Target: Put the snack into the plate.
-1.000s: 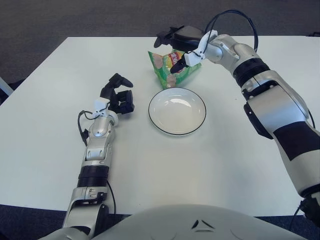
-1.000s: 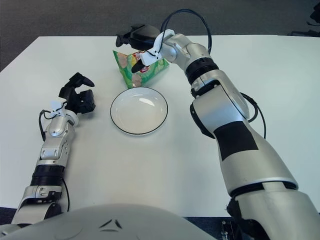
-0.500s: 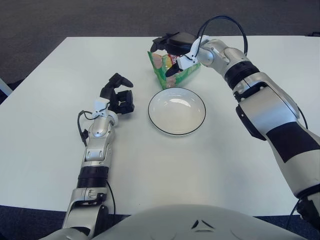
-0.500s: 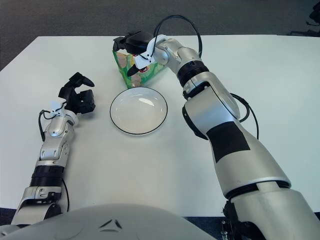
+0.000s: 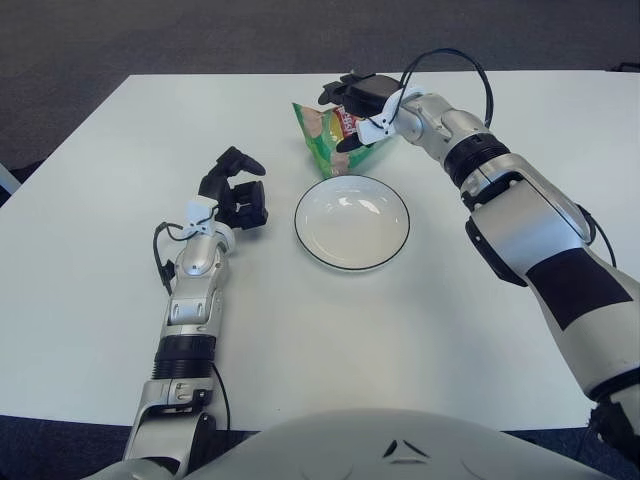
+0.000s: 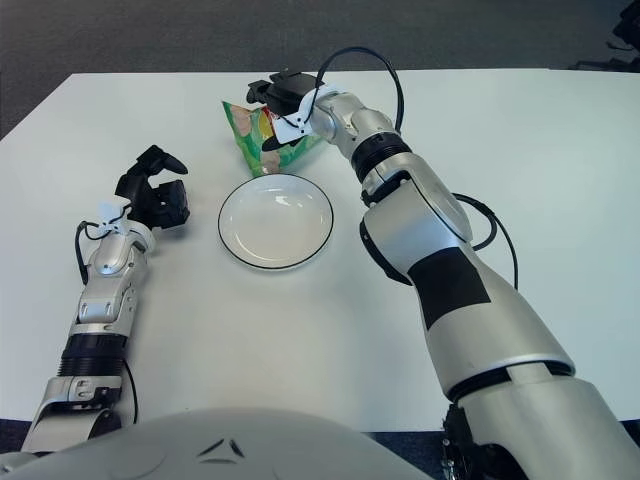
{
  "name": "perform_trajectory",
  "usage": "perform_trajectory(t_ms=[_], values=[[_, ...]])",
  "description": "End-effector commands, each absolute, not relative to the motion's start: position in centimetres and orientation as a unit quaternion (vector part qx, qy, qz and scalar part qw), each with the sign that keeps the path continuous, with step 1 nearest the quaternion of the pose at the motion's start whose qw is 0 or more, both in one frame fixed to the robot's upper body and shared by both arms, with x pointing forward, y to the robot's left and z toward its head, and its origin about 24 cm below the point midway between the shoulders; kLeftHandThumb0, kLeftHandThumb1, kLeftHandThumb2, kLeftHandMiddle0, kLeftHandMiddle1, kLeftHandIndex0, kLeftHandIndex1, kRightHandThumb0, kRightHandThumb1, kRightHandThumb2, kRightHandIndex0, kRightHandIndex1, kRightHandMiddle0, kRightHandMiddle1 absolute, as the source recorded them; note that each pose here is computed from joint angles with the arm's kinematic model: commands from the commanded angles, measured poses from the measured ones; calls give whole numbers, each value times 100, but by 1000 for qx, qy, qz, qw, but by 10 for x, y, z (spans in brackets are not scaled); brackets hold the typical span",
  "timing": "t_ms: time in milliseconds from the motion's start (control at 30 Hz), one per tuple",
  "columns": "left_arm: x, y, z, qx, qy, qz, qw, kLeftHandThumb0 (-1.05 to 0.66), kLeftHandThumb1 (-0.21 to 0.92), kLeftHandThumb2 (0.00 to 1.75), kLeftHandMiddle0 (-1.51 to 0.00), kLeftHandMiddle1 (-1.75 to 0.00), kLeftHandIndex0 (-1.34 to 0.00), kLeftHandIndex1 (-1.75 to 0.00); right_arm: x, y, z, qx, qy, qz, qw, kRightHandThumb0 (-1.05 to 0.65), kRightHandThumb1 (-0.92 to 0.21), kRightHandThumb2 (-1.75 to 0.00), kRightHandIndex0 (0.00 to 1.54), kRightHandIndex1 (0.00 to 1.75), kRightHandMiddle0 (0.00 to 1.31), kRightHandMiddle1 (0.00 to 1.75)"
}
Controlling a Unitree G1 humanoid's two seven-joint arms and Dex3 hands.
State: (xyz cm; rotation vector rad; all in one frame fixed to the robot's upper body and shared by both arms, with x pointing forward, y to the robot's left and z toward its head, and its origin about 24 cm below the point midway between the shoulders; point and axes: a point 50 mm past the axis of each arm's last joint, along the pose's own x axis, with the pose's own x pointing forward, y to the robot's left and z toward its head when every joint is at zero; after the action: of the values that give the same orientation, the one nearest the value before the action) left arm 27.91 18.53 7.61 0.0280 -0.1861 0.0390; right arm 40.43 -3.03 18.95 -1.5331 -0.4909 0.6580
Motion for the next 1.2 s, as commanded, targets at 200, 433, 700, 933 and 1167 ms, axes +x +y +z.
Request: perform_trajectory(t_ms=[200,433,700,933,1167], values=[[257,188,37,-1,-18,41,999,-44,44,116,-124,-175,-51,-175,409,-40,185,-683,-188,271,652,-103,-92,-66,0,0,0,59],[256,188,38,2,-22,46,999,-44,44,117,-125,-175,-52,-175,411,-48,181,-685,-168,267,657,-103,-92,-66,0,0,0,65],[255,188,38,7,-23,51,998,-44,43,118,-126,-175,-52,-175,413,-56,178,-686,-146,265,662,-101,-92,-65,3,2,0,72],[254,189,39,6,-24,45,999,-44,44,116,-126,-175,-51,-175,414,-76,163,-692,-111,254,667,-97,-92,-62,6,3,0,76],[253,188,40,-2,-27,45,999,-44,45,115,-125,-175,-51,-175,415,-81,160,-698,-97,251,664,-94,-92,-59,9,4,0,80]])
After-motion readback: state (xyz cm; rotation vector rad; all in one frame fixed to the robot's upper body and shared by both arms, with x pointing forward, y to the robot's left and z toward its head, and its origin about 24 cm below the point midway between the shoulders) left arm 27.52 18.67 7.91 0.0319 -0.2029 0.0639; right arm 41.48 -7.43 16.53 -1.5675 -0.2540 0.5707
